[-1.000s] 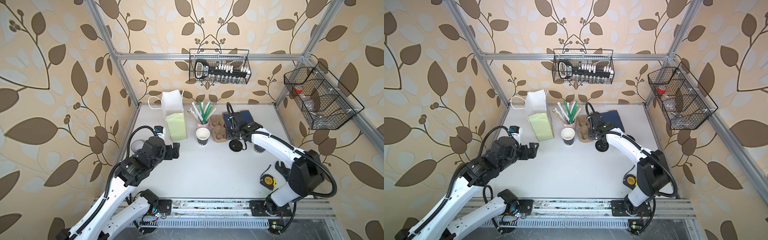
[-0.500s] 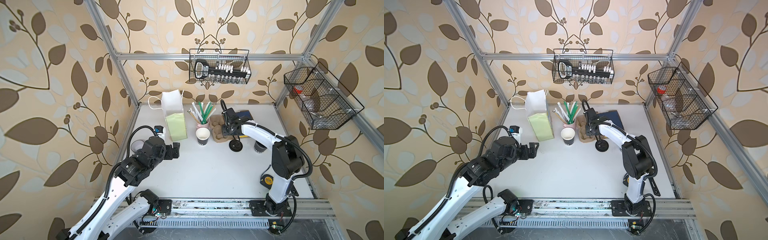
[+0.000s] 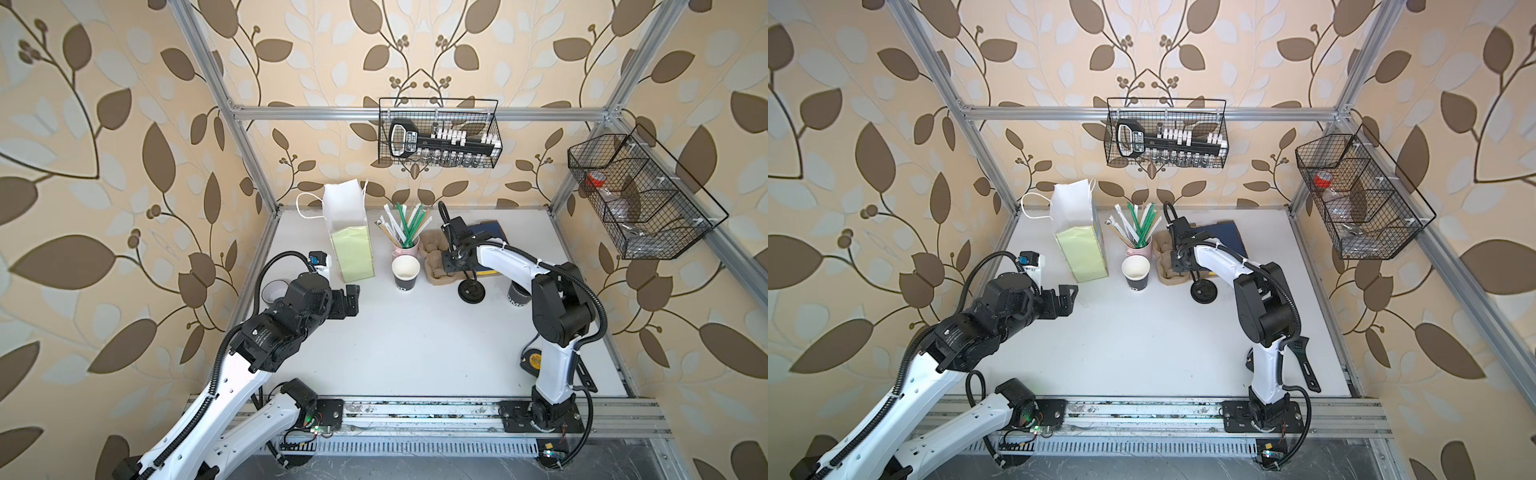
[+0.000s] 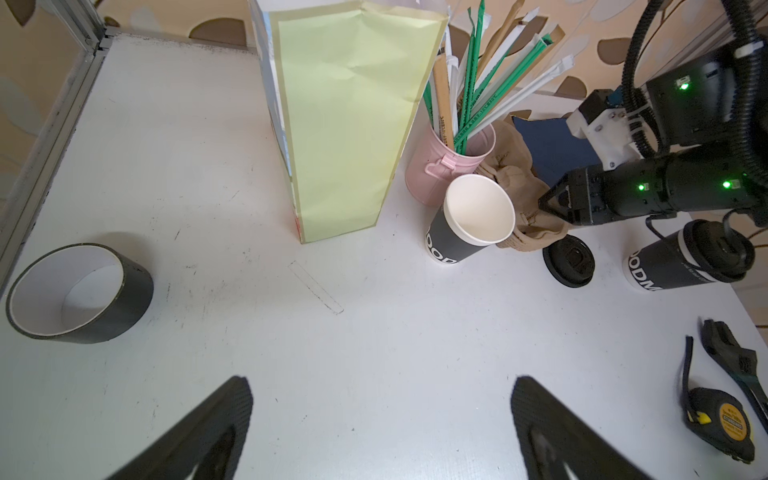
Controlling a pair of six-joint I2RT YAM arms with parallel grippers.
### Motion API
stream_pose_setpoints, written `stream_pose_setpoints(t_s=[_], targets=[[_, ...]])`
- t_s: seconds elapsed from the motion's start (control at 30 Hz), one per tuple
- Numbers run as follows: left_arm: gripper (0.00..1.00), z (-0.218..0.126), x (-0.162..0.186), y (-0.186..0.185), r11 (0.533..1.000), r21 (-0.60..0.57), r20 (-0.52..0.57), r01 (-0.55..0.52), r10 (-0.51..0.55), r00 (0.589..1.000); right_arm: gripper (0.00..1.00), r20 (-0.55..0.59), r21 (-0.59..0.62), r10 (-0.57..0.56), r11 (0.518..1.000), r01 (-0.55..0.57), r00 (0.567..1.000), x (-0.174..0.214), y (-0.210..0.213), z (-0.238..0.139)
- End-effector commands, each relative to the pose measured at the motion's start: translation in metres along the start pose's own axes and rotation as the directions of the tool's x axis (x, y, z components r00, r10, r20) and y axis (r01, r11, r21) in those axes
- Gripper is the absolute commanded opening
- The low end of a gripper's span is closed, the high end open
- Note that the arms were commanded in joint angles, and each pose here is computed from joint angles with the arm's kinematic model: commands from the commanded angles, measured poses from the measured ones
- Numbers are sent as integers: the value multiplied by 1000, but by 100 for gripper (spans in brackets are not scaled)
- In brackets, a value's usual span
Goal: Pack the takeout coffee
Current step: 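Move right gripper over the beige pulp cup carrier, then close right gripper on the cup carrier's edge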
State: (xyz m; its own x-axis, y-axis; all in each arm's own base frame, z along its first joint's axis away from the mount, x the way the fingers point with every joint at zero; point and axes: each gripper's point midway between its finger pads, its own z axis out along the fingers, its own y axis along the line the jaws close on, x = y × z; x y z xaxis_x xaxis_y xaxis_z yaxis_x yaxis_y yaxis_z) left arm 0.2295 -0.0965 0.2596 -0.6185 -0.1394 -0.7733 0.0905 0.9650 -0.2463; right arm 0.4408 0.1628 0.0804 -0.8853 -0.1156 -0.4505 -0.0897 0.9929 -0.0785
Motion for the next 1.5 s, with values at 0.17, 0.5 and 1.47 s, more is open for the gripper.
stream_pose_setpoints(t_s=[0.17, 0.5, 1.47], targets=[[99, 2, -6, 3, 1000, -23, 27, -15, 16, 999, 29, -5, -11, -18, 1000, 18, 1000, -4, 4, 6], [99, 3, -7, 3, 1000, -24, 26, -13, 13, 1000, 20, 18, -23, 3, 1000, -3, 1000, -11, 6, -4], [99, 5, -5, 2, 1000, -16, 15, -15, 15, 1000, 19, 76, -63, 32, 998, -27, 997, -26, 11, -30]])
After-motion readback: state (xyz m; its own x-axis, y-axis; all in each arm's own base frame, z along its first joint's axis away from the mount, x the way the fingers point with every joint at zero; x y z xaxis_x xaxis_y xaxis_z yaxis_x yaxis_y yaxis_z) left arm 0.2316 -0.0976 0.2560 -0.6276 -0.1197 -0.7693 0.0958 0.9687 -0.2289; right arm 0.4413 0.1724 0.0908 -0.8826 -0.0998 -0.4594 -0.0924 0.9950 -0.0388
